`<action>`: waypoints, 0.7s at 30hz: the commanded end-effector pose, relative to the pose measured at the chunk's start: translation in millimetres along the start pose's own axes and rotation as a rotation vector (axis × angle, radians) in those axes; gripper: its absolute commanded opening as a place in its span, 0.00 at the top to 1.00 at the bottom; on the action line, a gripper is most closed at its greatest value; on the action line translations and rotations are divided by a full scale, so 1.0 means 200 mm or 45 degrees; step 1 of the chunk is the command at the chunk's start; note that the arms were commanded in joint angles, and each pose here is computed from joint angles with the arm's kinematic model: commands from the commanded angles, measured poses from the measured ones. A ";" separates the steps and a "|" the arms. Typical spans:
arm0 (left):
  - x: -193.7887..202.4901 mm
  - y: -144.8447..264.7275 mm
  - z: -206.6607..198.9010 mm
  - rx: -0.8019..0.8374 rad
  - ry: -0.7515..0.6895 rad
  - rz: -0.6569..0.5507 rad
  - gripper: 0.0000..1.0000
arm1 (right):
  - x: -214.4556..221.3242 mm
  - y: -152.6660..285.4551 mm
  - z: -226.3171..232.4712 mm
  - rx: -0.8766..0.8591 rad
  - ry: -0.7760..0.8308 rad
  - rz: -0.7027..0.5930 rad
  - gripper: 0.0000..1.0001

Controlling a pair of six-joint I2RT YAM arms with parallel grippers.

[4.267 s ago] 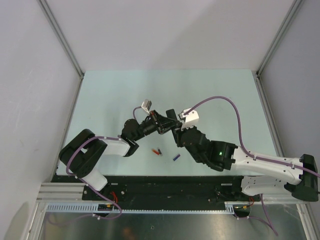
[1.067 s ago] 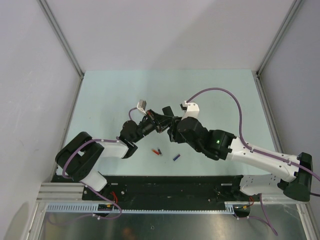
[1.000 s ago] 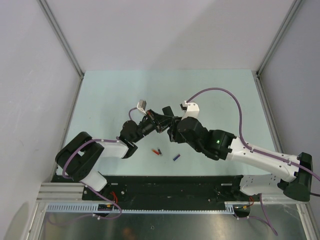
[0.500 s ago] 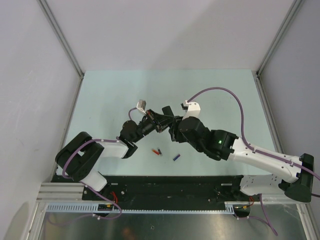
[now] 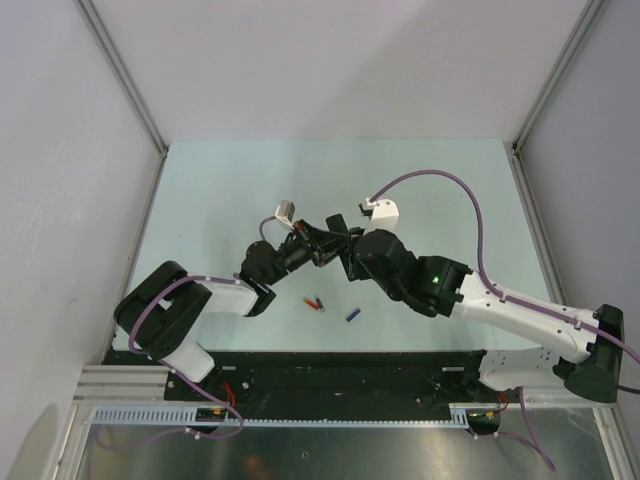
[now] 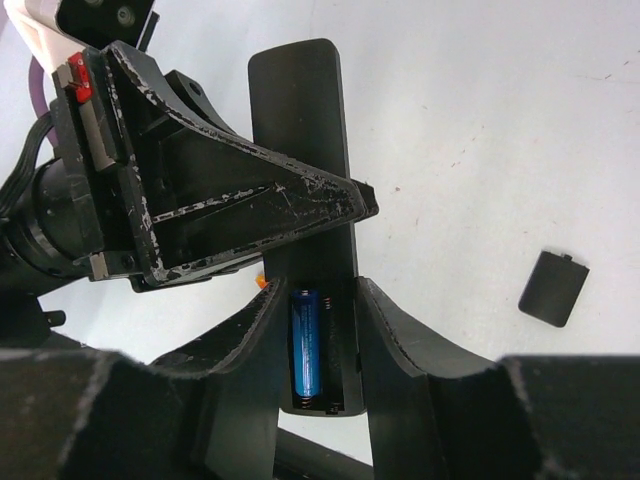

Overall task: Load the batteries into the remote control
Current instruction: Load the battery into the remote control.

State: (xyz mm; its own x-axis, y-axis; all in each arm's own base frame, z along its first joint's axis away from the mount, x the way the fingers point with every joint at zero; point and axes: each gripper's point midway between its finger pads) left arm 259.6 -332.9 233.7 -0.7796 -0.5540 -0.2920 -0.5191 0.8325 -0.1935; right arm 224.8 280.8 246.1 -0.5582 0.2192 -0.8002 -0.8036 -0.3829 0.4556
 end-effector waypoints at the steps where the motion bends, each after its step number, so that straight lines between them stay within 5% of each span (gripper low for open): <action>1: -0.03 0.00 -0.17 0.168 -0.037 -0.013 1.00 | -0.09 0.00 0.04 -0.006 0.014 -0.060 0.62; 21: -0.03 -0.01 -0.16 0.165 -0.040 -0.009 1.00 | -0.10 0.02 0.12 -0.059 0.043 -0.073 0.69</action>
State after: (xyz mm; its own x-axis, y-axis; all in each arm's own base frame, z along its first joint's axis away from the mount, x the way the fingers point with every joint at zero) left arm 257.8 -334.1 231.9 -0.7878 -0.5416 -0.2933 -0.5055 0.8406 -0.1945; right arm 222.5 288.5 249.2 -0.5417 0.1697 -0.8233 -0.8024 -0.3961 0.4463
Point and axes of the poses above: each gripper's point midway between its finger pads, its own y axis back along the fingers, its own z axis along the line the jaws close on, x = y × z, and after that the axes turned 10 degrees about -y, right-handed
